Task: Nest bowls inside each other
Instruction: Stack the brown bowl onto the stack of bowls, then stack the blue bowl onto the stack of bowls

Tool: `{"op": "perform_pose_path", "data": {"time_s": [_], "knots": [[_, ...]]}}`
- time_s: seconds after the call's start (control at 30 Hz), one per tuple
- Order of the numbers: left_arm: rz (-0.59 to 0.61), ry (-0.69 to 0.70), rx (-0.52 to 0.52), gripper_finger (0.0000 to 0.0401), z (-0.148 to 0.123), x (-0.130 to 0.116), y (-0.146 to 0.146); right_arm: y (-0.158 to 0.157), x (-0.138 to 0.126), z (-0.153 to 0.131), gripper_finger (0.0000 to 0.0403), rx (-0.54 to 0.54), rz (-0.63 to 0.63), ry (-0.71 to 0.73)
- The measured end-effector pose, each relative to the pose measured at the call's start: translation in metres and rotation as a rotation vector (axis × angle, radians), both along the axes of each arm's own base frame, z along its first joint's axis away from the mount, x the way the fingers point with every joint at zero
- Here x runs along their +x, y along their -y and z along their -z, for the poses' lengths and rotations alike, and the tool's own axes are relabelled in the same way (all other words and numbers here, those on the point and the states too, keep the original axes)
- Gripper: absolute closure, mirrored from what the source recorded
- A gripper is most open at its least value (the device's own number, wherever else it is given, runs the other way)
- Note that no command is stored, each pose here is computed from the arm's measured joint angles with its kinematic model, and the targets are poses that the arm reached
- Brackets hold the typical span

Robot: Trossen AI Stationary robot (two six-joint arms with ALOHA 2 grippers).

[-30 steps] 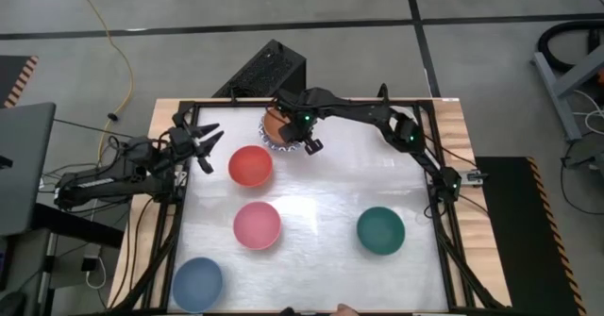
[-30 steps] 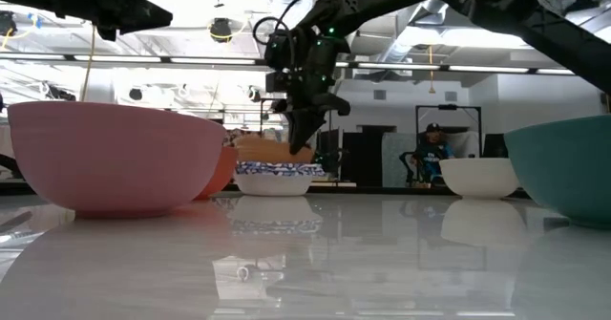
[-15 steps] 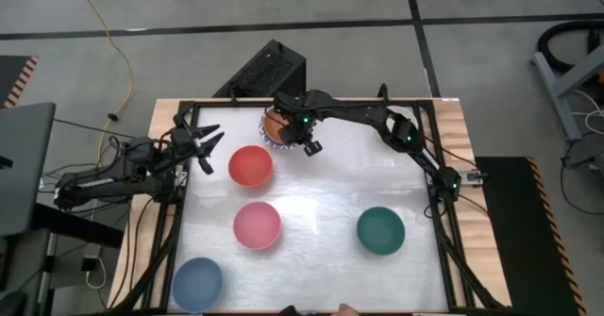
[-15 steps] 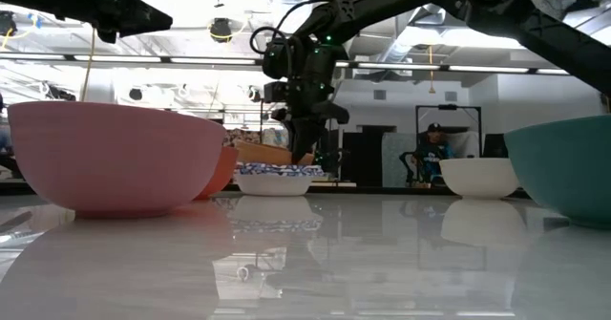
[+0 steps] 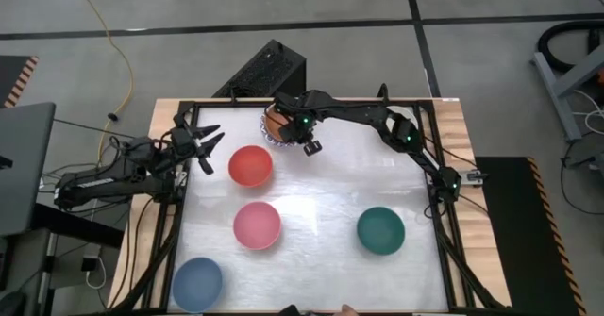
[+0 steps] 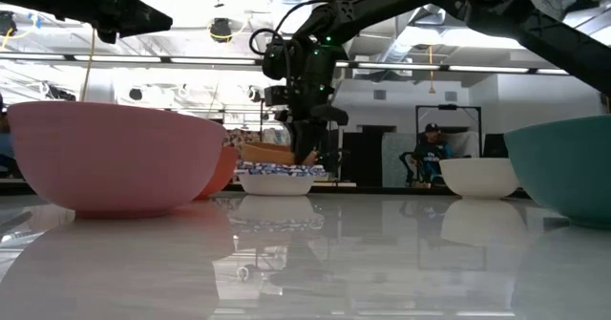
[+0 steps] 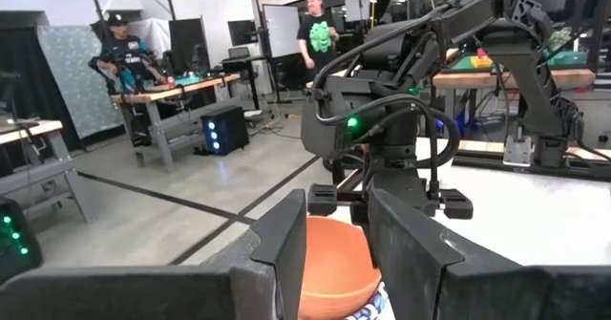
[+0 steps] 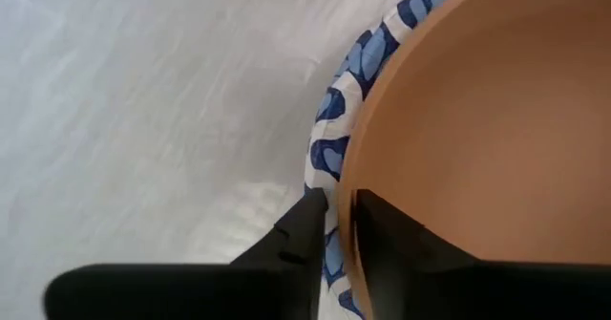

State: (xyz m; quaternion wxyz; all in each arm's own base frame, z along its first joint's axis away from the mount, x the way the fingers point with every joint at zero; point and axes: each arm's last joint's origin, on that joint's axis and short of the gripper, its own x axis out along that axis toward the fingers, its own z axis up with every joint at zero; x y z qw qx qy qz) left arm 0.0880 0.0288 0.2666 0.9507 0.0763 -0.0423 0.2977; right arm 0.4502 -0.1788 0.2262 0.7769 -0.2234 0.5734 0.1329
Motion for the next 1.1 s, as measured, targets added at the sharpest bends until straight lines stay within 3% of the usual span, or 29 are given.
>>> {"op": "perform_pose_path", "data": {"time_s": [0.33,0.73,1.1], "knots": [[0.001,-0.014,-0.014,0.0294,0.002,0.000,0.000,-0.001,-0.001,-0.006,0.0248,0.002,-0.002,-0.003],[0.004,-0.011,-0.026,0.0294,0.002,0.000,0.000,-0.002,-0.004,-0.035,0.0237,0.000,0.024,0.024],[0.007,-0.008,-0.039,0.0294,0.003,0.000,0.000,0.021,-0.037,-0.048,0.0239,0.054,0.270,-0.106]]}}
